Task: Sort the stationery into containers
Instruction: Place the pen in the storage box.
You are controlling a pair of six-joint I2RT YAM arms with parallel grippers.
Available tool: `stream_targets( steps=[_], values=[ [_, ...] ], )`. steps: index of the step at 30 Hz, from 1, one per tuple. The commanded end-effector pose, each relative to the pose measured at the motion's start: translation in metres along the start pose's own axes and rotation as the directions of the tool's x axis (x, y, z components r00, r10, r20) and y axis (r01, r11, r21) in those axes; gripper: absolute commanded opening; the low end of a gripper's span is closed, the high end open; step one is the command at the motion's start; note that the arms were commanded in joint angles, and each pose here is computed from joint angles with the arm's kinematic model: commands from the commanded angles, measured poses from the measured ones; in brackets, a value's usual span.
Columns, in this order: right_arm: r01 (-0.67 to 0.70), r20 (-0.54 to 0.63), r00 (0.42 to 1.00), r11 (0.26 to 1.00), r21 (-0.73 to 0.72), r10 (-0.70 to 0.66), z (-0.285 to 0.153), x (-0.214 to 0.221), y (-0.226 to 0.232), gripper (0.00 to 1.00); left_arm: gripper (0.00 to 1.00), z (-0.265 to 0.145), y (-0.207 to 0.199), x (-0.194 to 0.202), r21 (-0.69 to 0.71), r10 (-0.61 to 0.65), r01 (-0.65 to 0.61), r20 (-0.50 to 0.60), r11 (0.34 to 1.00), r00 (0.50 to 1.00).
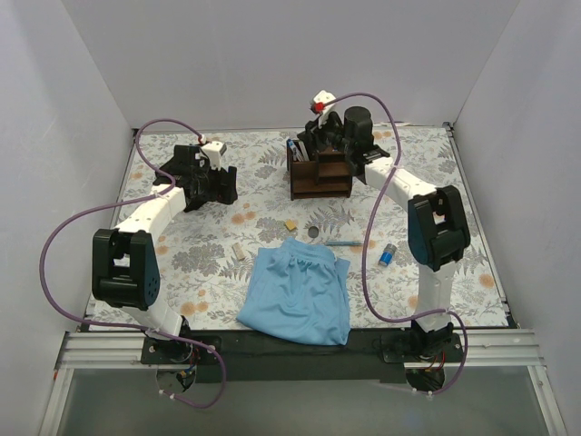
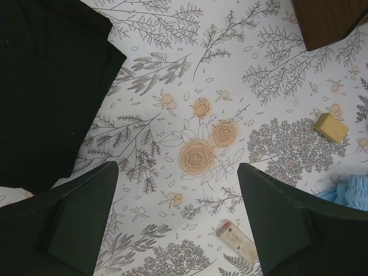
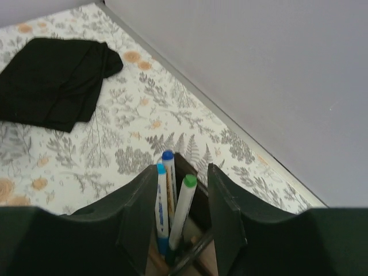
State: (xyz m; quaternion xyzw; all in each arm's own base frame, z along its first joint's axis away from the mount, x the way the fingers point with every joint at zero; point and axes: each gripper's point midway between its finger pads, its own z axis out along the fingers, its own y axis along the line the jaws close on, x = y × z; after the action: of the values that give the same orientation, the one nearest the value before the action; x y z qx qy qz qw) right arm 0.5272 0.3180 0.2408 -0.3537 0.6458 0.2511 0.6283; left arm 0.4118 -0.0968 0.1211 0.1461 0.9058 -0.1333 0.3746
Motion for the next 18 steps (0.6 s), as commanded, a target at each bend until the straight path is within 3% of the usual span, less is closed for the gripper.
stream_targets(
  steps=[1, 2, 4, 5, 7, 9, 10, 14, 18],
  values=[
    [0.16, 0.024, 0.987, 0.987, 0.003, -0.16, -0.047, -0.046, 0.001, 0.51, 0.86, -0.012, -0.002, -0.027, -0.013, 0.03, -0.029, 0.092, 0.999, 0.995],
    [0.216, 0.052, 0.975, 0.976, -0.021, -0.214, -0.069, -0.064, 0.007, 0.51, 0.86, -0.012, -0.003, -0.028, -0.008, 0.031, -0.03, 0.1, 1.0, 0.995],
    [0.285, -0.038, 0.957, 0.954, -0.094, -0.289, -0.096, -0.029, 0.021, 0.54, 0.86, -0.013, -0.005, -0.025, -0.002, 0.023, -0.023, 0.108, 1.0, 0.994],
    [0.326, -0.032, 0.943, 0.938, -0.119, -0.331, -0.117, -0.04, 0.028, 0.54, 0.86, -0.013, -0.006, -0.024, 0.005, 0.02, -0.02, 0.111, 1.0, 0.994],
    [0.295, -0.164, 0.928, 0.93, -0.221, -0.333, -0.145, -0.002, 0.048, 0.57, 0.86, -0.013, -0.008, -0.022, 0.011, 0.01, -0.011, 0.12, 1.0, 0.993],
    [0.36, -0.197, 0.88, 0.878, -0.314, -0.431, -0.167, 0.011, 0.061, 0.58, 0.86, -0.014, -0.01, -0.022, 0.02, 0.008, -0.011, 0.126, 1.0, 0.992],
    [0.288, -0.283, 0.867, 0.877, -0.386, -0.41, -0.185, 0.036, 0.075, 0.58, 0.86, -0.015, -0.011, -0.02, 0.022, 0.005, -0.008, 0.125, 1.0, 0.992],
    [0.175, -0.428, 0.806, 0.855, -0.488, -0.41, -0.207, 0.075, 0.089, 0.55, 0.86, -0.015, -0.013, -0.019, 0.036, 0.005, -0.01, 0.132, 0.999, 0.991],
    [0.096, -0.51, 0.753, 0.835, -0.541, -0.417, -0.213, 0.105, 0.1, 0.45, 0.86, -0.017, -0.014, -0.022, 0.037, 0.002, -0.007, 0.146, 0.999, 0.989]
  ],
)
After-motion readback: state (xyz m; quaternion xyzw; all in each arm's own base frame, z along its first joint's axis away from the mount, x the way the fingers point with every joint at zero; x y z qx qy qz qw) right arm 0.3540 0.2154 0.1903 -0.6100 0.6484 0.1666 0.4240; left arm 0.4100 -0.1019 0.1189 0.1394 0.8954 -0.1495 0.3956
